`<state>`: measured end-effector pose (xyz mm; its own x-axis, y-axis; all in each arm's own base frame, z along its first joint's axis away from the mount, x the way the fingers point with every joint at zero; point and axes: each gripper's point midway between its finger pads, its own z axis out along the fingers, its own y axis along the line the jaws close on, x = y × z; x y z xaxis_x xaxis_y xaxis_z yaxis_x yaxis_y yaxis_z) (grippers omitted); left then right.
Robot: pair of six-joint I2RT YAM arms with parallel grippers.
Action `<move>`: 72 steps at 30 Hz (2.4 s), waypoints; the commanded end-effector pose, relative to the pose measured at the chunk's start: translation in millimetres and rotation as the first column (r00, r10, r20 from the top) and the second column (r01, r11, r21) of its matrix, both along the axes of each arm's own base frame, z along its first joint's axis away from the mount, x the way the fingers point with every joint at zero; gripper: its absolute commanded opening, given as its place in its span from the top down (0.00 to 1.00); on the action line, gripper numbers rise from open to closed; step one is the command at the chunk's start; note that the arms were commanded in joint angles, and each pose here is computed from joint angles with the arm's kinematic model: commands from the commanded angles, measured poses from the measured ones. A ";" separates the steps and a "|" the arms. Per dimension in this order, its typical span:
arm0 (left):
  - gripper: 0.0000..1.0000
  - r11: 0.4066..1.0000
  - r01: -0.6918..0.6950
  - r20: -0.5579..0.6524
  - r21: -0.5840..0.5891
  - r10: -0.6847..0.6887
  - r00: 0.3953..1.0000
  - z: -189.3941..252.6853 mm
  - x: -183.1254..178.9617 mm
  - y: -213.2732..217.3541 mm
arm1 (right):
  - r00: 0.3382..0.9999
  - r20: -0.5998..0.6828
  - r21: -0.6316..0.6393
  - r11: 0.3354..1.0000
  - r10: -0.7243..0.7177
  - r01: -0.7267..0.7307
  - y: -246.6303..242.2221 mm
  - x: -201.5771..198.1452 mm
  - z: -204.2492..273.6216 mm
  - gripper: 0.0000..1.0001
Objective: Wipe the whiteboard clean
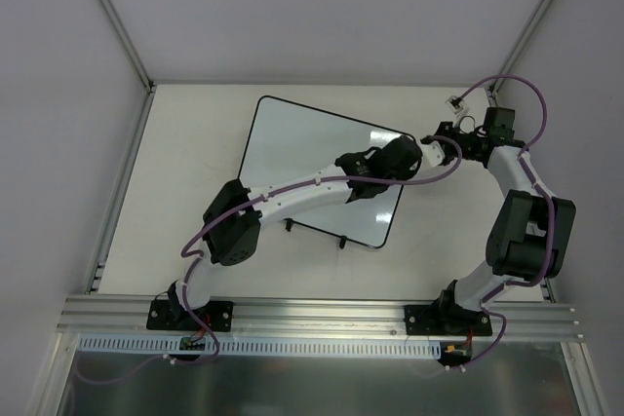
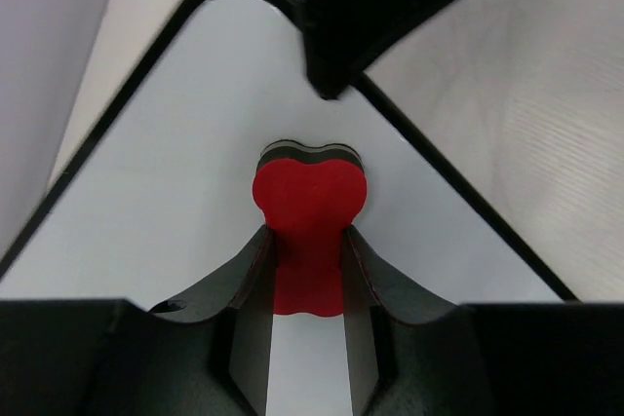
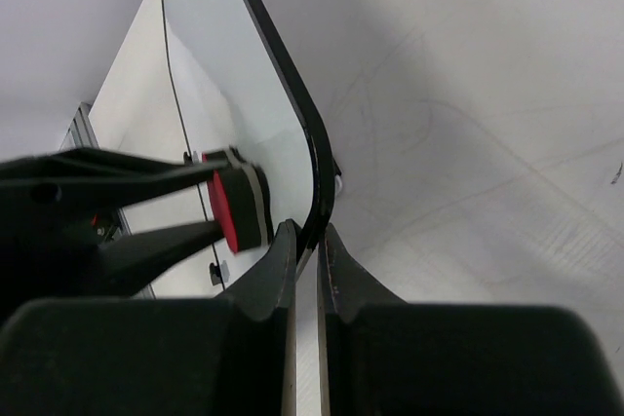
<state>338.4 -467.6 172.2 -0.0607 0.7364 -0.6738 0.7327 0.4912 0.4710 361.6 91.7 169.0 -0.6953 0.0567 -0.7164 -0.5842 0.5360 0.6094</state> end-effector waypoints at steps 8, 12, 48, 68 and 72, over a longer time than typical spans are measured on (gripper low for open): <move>1.00 0.949 -0.308 -0.133 -0.066 0.298 0.945 -22.7 7.9 76.9 | 0.995 0.095 -0.099 0.995 0.003 0.007 -5.0 12.4 -4.6 1.00; 1.00 0.859 -0.492 -0.213 -0.142 0.459 0.862 -24.5 17.5 120.4 | 0.995 0.095 -0.101 0.995 0.003 0.007 -5.1 12.2 -5.6 1.00; 1.00 0.894 -0.396 -0.319 -0.212 0.320 0.892 -41.5 -83.7 47.5 | 0.996 0.094 -0.106 0.994 -0.003 0.013 -6.5 12.9 -6.5 1.00; 1.00 0.647 -0.689 -0.187 -0.327 0.671 0.718 45.4 12.2 266.1 | 0.993 0.113 -0.137 0.990 -0.030 0.046 -11.4 15.4 -0.9 0.97; 1.00 0.547 -0.761 -0.193 -0.348 0.753 0.630 48.0 14.8 325.8 | 0.993 0.117 -0.137 0.989 -0.034 0.050 -12.6 16.1 0.7 0.91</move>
